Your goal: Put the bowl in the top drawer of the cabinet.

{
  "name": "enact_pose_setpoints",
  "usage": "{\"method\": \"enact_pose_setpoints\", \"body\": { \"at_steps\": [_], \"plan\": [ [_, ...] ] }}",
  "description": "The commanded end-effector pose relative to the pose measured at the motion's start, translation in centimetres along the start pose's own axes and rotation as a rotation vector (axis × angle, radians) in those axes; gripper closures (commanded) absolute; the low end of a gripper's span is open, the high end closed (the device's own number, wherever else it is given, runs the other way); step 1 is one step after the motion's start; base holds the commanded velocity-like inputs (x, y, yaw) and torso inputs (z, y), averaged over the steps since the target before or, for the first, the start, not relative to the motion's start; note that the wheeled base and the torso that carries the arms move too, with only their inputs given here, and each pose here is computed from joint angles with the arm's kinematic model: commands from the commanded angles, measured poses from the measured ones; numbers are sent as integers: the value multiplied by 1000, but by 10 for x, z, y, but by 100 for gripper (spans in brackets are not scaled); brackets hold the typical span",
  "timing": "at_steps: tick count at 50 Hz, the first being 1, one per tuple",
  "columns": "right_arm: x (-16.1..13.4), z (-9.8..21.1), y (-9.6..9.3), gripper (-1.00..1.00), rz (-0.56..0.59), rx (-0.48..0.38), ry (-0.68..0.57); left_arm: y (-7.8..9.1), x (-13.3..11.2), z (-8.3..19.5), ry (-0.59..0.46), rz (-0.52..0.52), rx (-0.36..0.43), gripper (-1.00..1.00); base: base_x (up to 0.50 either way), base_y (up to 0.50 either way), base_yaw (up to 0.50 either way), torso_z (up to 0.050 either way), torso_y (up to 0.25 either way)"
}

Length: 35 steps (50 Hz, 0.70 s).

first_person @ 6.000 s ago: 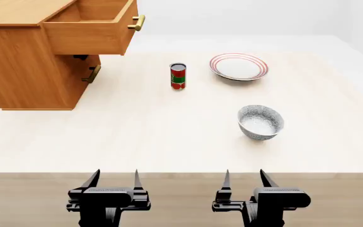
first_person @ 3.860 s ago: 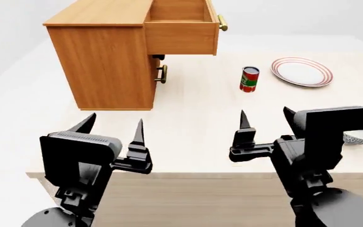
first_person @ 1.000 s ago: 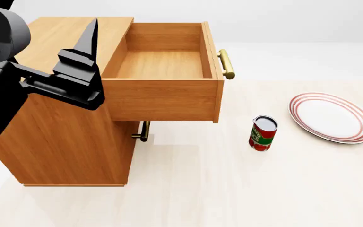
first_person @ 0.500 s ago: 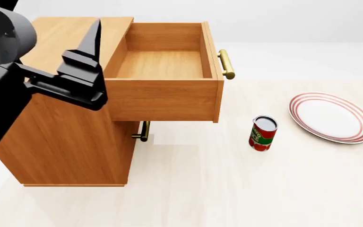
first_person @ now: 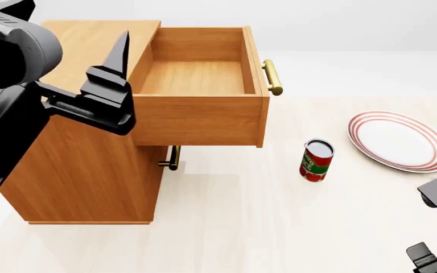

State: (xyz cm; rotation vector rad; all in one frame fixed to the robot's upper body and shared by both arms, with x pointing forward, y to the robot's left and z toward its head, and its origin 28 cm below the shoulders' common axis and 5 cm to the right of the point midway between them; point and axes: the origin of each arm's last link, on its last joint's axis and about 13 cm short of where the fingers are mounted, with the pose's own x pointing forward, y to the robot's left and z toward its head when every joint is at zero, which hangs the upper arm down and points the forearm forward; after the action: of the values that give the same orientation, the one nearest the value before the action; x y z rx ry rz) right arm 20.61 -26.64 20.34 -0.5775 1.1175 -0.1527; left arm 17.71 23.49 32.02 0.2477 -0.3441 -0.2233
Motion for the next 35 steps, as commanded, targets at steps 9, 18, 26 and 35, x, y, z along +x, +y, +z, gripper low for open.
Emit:
{"method": "enact_pose_setpoints", "body": {
  "at_steps": [9, 18, 26, 35],
  "plan": [
    [24, -26, 16, -100, 26, 99, 118, 0, 0, -2, 13, -9, -6, -100, 0, 0, 0, 0, 0],
    [32, -28, 20, -100, 25, 111, 140, 0, -3, 0, 17, -8, -8, -100, 0, 0, 0, 0, 0],
    [42, -29, 23, -100, 16, 100, 144, 0, -3, -2, 23, -7, -11, -100, 0, 0, 0, 0, 0],
    [44, -34, 21, 100, -9, 97, 148, 0, -3, -2, 27, -4, -11, -100, 0, 0, 0, 0, 0]
  ]
}}
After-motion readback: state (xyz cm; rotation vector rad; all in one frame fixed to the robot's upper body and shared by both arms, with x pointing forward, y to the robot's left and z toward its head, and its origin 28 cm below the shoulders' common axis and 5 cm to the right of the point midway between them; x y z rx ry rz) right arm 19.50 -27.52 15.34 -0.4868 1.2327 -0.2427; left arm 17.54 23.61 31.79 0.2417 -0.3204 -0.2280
